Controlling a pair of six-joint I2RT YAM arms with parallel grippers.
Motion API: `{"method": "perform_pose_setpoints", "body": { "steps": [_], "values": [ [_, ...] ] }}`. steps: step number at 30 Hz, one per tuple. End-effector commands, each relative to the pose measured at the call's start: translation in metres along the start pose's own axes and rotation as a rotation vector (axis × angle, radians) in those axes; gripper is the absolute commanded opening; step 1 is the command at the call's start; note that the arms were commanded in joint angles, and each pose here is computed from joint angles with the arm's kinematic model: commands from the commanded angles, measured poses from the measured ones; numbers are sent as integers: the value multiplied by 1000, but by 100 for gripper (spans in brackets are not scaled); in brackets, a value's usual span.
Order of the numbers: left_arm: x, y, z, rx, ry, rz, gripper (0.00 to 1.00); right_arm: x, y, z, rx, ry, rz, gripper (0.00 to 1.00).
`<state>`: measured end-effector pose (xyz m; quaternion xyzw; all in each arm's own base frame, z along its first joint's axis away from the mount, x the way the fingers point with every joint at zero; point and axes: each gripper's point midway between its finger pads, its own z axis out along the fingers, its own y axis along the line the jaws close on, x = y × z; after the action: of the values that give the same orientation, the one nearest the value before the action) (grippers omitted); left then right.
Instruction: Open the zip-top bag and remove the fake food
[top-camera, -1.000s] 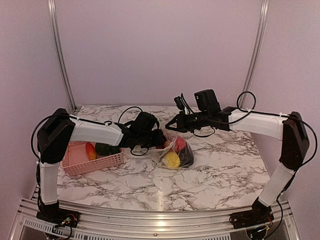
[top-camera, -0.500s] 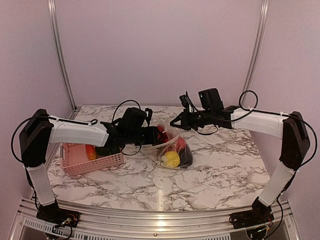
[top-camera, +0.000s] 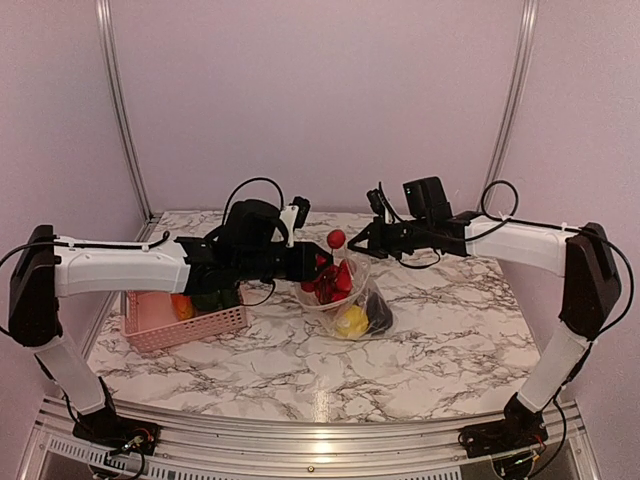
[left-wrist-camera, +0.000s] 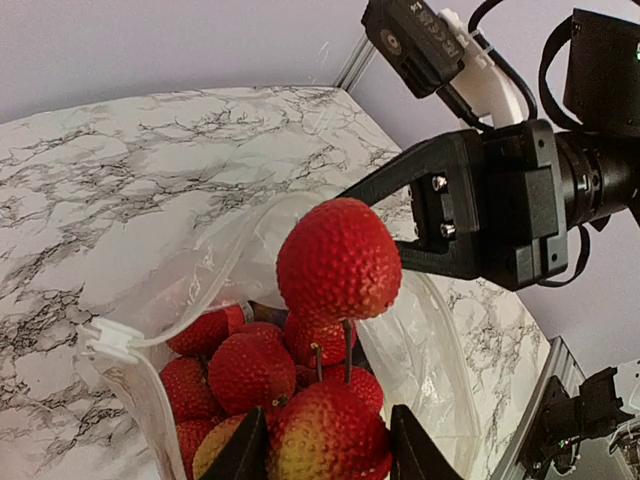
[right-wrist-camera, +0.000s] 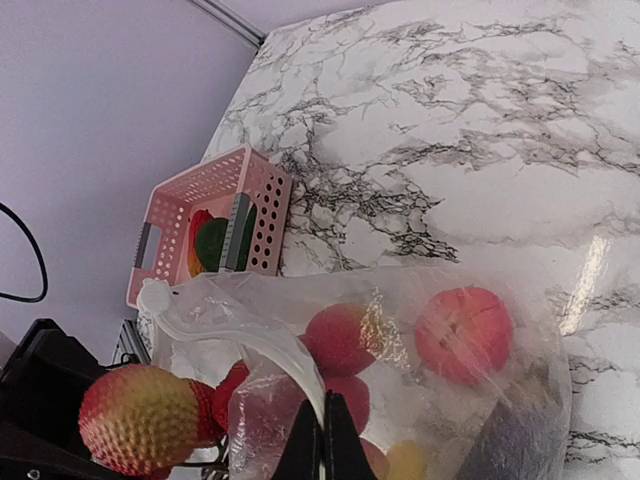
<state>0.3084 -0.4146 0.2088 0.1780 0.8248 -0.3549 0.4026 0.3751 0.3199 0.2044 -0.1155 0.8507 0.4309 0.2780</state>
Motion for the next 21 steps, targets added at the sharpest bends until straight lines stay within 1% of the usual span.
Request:
{"method": "perform_pose_setpoints", "body": {
  "steps": [1, 8, 13, 16, 18, 21],
  "values": [
    [-59, -28, -19, 49, -150, 12, 0, 12, -8, 0, 28, 24, -20, 0],
    [-91, -50, -35, 130, -253, 8, 0, 23, -18, -1, 59, 36, -16, 0],
    [-116, -54, -48, 130, -322, -26, 0, 32, -24, 0, 68, 50, -11, 0],
    [-129, -45, -55, 73, -364, -71, 0, 36, -24, 0, 68, 57, -15, 0],
    [-135, -33, -60, 5, -398, -104, 0, 38, -21, -1, 65, 61, -26, 0],
    [-138, -17, -72, -44, -461, -171, 0, 40, -23, -4, 81, 60, -28, 0]
  ]
}}
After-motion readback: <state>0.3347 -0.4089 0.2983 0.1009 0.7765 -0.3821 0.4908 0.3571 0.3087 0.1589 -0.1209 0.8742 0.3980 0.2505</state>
